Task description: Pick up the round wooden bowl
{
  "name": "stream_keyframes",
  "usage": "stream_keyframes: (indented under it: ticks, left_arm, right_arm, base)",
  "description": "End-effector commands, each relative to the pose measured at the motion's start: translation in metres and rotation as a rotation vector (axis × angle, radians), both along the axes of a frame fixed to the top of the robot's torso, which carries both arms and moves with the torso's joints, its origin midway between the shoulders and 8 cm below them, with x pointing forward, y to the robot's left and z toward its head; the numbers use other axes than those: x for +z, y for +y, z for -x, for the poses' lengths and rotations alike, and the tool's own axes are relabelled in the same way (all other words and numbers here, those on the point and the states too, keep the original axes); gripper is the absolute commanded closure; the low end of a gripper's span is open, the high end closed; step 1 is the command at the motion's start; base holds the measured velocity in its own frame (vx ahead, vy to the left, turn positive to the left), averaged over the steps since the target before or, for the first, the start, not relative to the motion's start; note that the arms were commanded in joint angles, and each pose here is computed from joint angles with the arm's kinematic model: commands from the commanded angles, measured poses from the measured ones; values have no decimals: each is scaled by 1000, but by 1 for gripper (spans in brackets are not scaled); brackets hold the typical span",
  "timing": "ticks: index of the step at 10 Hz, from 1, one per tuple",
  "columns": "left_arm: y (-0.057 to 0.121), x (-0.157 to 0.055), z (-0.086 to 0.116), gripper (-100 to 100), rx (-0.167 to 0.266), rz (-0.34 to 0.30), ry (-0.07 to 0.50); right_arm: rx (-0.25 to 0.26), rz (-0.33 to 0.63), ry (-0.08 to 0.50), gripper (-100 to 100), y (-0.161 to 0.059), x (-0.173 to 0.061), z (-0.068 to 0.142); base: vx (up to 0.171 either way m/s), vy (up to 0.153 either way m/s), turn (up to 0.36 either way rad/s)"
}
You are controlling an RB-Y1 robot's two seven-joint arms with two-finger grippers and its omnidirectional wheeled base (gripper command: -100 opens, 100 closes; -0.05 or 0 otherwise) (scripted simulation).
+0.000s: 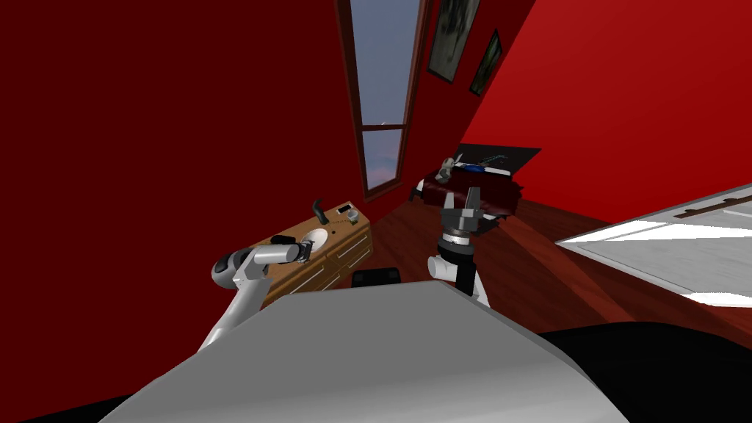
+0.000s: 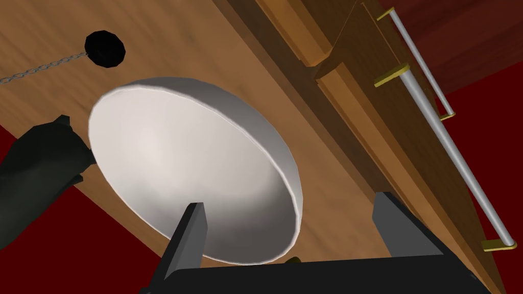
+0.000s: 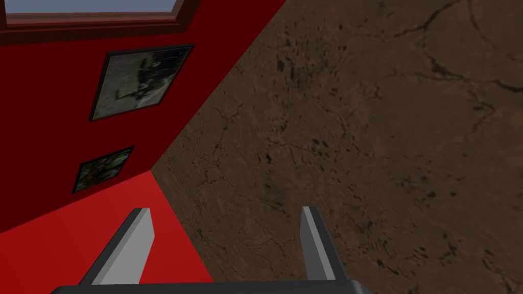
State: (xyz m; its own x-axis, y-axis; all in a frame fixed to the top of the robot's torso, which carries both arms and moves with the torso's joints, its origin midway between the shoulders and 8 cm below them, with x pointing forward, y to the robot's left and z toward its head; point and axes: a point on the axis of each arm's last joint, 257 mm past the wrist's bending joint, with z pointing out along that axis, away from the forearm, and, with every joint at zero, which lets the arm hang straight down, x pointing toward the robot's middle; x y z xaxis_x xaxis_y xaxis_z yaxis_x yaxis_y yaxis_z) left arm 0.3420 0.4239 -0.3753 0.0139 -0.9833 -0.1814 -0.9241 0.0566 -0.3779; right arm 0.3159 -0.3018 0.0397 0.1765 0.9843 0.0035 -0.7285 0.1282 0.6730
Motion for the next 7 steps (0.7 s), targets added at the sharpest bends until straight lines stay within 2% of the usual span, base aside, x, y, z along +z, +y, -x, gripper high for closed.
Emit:
stream_keyframes:
  ticks: [1, 2, 3, 4, 5, 7]
  left_arm:
    - [6, -9, 14, -100, 25, 3, 47]
    - [9, -17, 24, -100, 40, 5, 80]
    - [6, -10, 17, -100, 30, 4, 59]
    - [6, -11, 18, 0, 33, 4, 64]
    - [8, -19, 17, -100, 37, 4, 62]
    - [10, -28, 16, -100, 40, 3, 61]
  right_arm:
    - [0, 0, 0, 0, 0, 0, 0]
    - [0, 0, 0, 0, 0, 0, 0]
    - [0, 0, 0, 0, 0, 0, 0]
    - [0, 0, 0, 0, 0, 0, 0]
    - [0, 0, 0, 0, 0, 0, 0]
    - [0, 0, 0, 0, 0, 0, 0]
  base:
    - [14, 105, -128]
    - [60, 120, -171]
    - [33, 60, -43]
    - [4, 11, 6]
    - [4, 9, -31]
    - [4, 7, -25]
